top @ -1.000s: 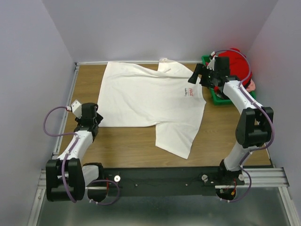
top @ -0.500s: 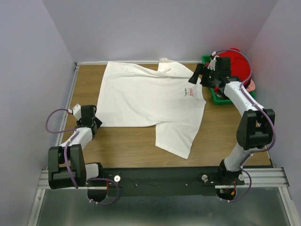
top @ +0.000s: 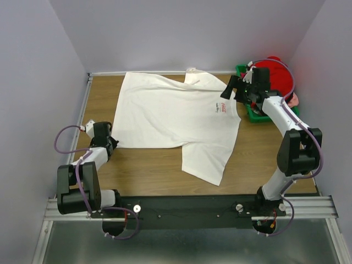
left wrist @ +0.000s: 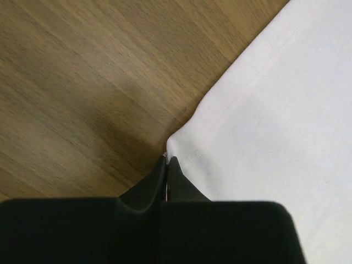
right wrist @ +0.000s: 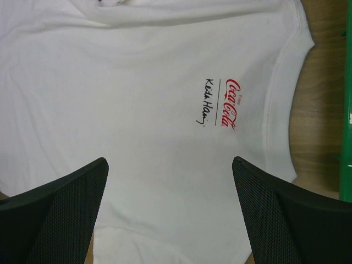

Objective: Fold and stack the t-shirts
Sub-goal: Fold the tshirt

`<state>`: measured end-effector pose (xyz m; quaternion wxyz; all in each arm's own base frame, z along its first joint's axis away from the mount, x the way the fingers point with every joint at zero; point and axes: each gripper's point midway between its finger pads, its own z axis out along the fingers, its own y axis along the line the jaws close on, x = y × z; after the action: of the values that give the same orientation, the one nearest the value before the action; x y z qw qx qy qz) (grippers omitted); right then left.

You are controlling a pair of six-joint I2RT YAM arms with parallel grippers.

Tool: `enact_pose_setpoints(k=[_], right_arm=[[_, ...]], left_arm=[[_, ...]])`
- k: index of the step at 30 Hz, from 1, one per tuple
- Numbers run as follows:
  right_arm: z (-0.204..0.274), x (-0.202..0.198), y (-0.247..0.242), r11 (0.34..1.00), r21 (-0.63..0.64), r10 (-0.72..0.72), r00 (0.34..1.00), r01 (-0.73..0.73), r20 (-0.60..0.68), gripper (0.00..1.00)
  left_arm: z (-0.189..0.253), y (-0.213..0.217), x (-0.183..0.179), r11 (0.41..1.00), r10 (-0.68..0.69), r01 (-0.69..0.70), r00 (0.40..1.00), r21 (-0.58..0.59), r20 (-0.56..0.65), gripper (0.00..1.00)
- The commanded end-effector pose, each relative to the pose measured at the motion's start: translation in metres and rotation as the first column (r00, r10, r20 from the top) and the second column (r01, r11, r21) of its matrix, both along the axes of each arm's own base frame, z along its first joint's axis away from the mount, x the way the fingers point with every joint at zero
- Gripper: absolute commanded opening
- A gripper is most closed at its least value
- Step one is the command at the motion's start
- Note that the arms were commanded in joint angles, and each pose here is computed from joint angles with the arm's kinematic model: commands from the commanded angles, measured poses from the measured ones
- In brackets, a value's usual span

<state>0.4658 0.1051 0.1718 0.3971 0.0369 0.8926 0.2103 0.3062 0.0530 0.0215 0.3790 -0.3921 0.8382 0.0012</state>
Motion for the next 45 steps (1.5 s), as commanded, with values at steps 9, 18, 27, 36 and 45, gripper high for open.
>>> enact_pose_setpoints(k=[9, 18, 27, 36, 45], right_arm=[[0.01, -0.063, 0.028, 0.993, 0.071, 0.091, 0.996, -0.091, 0.0, 0.98], [-0.046, -0.2, 0.074, 0.991, 0.016, 0.131, 0.966, -0.131, -0.224, 0.91], [-0.058, -0.29, 0.064, 1.0, -0.014, 0.01, 0.924, -0.017, -0.383, 0.83], [-0.105, -0.363, 0.058, 0.994, -0.112, -0.064, 0.829, 0.002, -0.556, 0.72], [-0.12, -0.362, 0.066, 0.983, -0.183, -0.105, 0.833, 0.005, -0.543, 0.7]], left_arm=[[0.049, -0.001, 0.003, 0.999, -0.041, 0.035, 0.985, 0.036, 0.169, 0.0], [0.096, -0.003, 0.002, 0.998, -0.041, 0.026, 0.935, 0.049, 0.351, 0.0], [0.1, -0.015, 0.008, 0.995, -0.095, 0.09, 0.914, 0.03, 0.395, 0.0], [0.106, -0.022, 0.009, 0.992, -0.124, 0.127, 0.898, 0.023, 0.421, 0.0], [0.108, -0.026, 0.009, 0.989, -0.137, 0.144, 0.892, 0.016, 0.43, 0.0]])
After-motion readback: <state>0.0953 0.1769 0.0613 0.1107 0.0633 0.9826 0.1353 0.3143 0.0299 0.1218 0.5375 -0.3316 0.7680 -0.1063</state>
